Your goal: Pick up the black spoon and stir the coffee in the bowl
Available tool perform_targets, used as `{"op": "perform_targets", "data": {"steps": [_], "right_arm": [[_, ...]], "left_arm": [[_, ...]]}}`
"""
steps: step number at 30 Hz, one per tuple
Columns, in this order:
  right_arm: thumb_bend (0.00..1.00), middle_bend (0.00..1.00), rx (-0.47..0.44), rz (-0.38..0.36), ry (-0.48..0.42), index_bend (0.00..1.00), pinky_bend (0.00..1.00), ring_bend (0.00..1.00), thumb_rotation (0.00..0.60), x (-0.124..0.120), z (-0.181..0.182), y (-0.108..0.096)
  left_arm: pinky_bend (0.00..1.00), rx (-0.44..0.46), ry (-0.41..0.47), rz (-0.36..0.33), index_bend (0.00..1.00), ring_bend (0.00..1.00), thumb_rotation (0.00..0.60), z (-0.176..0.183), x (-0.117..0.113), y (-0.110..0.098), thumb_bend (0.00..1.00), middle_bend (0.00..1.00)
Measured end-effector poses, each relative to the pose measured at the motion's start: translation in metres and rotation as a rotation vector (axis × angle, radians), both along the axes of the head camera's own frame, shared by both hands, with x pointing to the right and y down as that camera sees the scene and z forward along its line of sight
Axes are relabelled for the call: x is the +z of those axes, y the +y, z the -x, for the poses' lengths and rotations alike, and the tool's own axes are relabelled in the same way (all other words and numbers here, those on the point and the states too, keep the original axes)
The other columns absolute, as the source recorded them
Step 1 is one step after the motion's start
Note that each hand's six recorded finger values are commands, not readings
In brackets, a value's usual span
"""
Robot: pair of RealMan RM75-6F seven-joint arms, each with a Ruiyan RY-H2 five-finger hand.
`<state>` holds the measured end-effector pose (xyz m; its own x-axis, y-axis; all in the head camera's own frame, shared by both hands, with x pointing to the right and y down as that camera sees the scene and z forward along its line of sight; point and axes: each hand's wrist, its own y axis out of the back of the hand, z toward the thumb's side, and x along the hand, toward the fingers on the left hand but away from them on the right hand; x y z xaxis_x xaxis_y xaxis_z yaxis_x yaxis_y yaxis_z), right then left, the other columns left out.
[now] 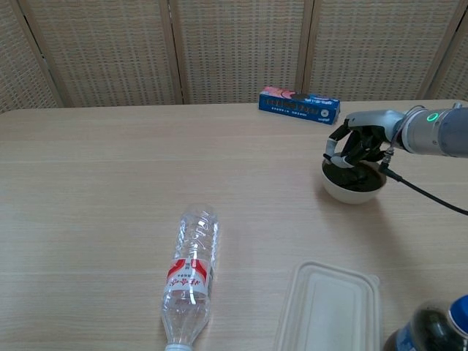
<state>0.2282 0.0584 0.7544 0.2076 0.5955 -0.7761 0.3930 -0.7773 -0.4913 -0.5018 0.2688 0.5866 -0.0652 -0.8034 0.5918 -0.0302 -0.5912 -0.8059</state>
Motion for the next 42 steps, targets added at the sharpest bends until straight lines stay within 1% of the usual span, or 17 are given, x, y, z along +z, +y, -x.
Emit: {"op": "perform_targets", "data": {"steps": [3,6,13,15,17,20,22,25,26,28,30,33,37,39,40,42], "right_arm": [[0.19,1.0,-0.001,-0.005,-0.005,0.59,1.0,1.0,0.6,-0.003,0.001,0.0],[0.11,1.0,-0.003,-0.012,-0.017,0.56,1.0,1.0,0.6,-0.008,0.003,0.001],[0.04,1.0,0.006,-0.038,-0.026,0.5,1.0,1.0,0.599,-0.022,-0.002,-0.001],[0.01,1.0,0.002,-0.041,-0.017,0.48,1.0,1.0,0.58,-0.023,-0.004,-0.001],[0.0,0.99,0.001,-0.043,-0.01,0.47,1.0,1.0,0.554,-0.023,-0.005,0.0],[0.0,0.96,0.012,-0.047,-0.015,0.47,1.0,1.0,0.544,-0.026,-0.007,0.001],[0.0,0.92,0.019,-0.057,-0.017,0.47,1.0,1.0,0.558,-0.028,-0.009,0.001],[0.0,0.81,0.032,-0.086,-0.016,0.47,1.0,0.92,0.596,-0.035,-0.013,0.0],[0.0,0.77,0.037,-0.099,-0.016,0.47,0.99,0.87,0.6,-0.037,-0.015,-0.001],[0.0,0.69,0.057,-0.133,-0.017,0.47,0.94,0.78,0.6,-0.045,-0.021,0.0],[0.03,0.62,0.078,-0.168,-0.017,0.47,0.83,0.67,0.6,-0.053,-0.028,0.0],[0.07,0.53,0.105,-0.249,-0.001,0.47,0.67,0.53,0.6,-0.068,-0.042,0.001],[0.12,0.45,0.131,-0.37,0.034,0.47,0.57,0.44,0.6,-0.092,-0.068,0.012],[0.13,0.41,0.127,-0.425,0.062,0.47,0.5,0.39,0.6,-0.103,-0.08,0.019],[0.13,0.4,0.121,-0.46,0.086,0.47,0.49,0.37,0.6,-0.109,-0.088,0.025],[0.13,0.37,0.105,-0.503,0.127,0.47,0.45,0.34,0.6,-0.117,-0.1,0.036]], "left_arm": [[0.0,0.003,0.003,0.001,0.0,0.0,0.6,-0.001,0.0,0.0,0.45,0.0],[0.0,0.007,0.005,0.0,0.0,0.0,0.6,-0.003,-0.001,-0.001,0.45,0.0],[0.0,0.008,0.002,-0.005,0.0,0.0,0.6,-0.004,-0.003,-0.002,0.45,0.0],[0.0,0.009,0.002,-0.006,0.0,0.0,0.6,-0.004,-0.003,-0.002,0.45,0.0],[0.0,0.009,0.002,-0.007,0.0,0.0,0.6,-0.004,-0.004,-0.002,0.45,0.0],[0.0,0.007,0.0,-0.011,0.0,0.0,0.6,-0.004,-0.005,-0.002,0.45,0.0],[0.0,0.005,-0.002,-0.013,0.0,0.0,0.6,-0.003,-0.006,-0.003,0.45,0.0],[0.0,0.003,-0.007,-0.02,0.0,0.0,0.6,-0.002,-0.008,-0.003,0.45,0.0],[0.0,0.002,-0.01,-0.026,0.0,0.0,0.6,-0.001,-0.009,-0.004,0.45,0.0],[0.0,0.002,-0.016,-0.038,0.0,0.0,0.6,-0.001,-0.01,-0.006,0.45,0.0],[0.0,0.004,-0.022,-0.054,0.0,0.0,0.6,-0.001,-0.013,-0.008,0.45,0.0],[0.0,0.01,-0.023,-0.067,0.0,0.0,0.6,-0.003,-0.015,-0.01,0.45,0.0],[0.0,0.018,-0.022,-0.087,0.0,0.0,0.6,-0.005,-0.02,-0.012,0.45,0.0],[0.0,0.022,-0.023,-0.102,0.0,0.0,0.6,-0.007,-0.022,-0.013,0.45,0.0],[0.0,0.023,-0.025,-0.108,0.0,0.0,0.6,-0.007,-0.023,-0.014,0.45,0.0],[0.0,0.028,-0.034,-0.122,0.0,0.0,0.6,-0.007,-0.024,-0.014,0.45,0.0]]}}
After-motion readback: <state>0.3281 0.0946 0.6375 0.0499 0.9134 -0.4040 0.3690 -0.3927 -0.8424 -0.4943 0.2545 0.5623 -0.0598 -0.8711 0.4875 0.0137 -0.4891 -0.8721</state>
